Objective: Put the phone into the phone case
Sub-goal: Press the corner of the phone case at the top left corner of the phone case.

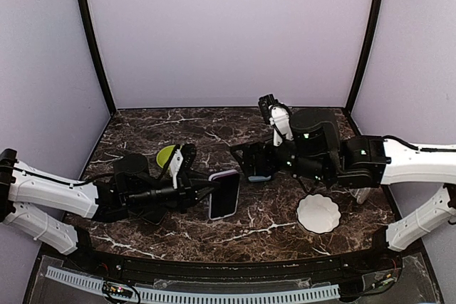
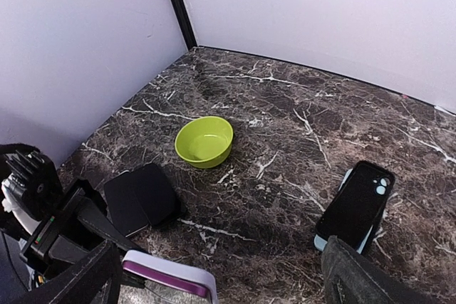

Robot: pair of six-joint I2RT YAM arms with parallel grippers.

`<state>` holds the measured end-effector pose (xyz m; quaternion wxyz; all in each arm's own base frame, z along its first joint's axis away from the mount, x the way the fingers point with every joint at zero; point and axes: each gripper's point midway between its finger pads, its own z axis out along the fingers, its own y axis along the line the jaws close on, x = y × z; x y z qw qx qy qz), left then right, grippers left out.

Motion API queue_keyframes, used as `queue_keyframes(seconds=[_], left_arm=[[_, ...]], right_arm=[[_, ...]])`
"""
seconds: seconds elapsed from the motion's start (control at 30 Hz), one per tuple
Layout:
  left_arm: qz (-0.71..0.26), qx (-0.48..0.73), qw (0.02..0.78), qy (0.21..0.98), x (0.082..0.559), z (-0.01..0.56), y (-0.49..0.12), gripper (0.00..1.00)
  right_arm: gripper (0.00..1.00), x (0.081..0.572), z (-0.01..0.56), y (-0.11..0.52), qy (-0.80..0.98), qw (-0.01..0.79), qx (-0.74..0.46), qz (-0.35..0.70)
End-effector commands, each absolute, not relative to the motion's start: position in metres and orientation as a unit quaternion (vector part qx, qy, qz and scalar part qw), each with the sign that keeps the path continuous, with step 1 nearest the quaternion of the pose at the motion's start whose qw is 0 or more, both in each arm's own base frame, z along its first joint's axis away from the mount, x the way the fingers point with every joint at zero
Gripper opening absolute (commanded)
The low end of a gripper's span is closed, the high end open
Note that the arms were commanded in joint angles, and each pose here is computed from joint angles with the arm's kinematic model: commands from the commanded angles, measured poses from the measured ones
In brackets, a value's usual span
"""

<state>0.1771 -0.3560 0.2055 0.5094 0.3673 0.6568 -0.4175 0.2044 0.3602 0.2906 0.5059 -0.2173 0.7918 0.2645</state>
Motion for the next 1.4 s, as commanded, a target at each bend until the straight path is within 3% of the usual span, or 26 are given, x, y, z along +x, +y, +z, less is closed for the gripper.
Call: queue_keyframes(seconds=[0.0, 0.37, 0.77, 1.37], left_arm=[[-0.466, 0.393, 0.540, 0.580, 0.163, 0.257, -0.375, 0.00], [-0.451, 0.413, 0.543, 0.575, 0.168, 0.235, -0.393, 0.00], [-0.490, 0.392, 0.581, 0.519, 0.162, 0.206, -0.392, 0.00], [-0.488, 0.410, 0.527, 0.562, 0.164, 0.146, -0.390, 0.00]], right_arm=[[0.98, 0.206, 0.278, 0.345, 0.810, 0.496, -0.195, 0.245], [0.99, 0.211, 0.247, 0.348, 0.821, 0.482, -0.225, 0.206], [0.98, 0.227, 0.214, 0.352, 0.829, 0.481, -0.238, 0.159], [0.98, 0.215, 0.196, 0.351, 0.807, 0.510, -0.252, 0.155]])
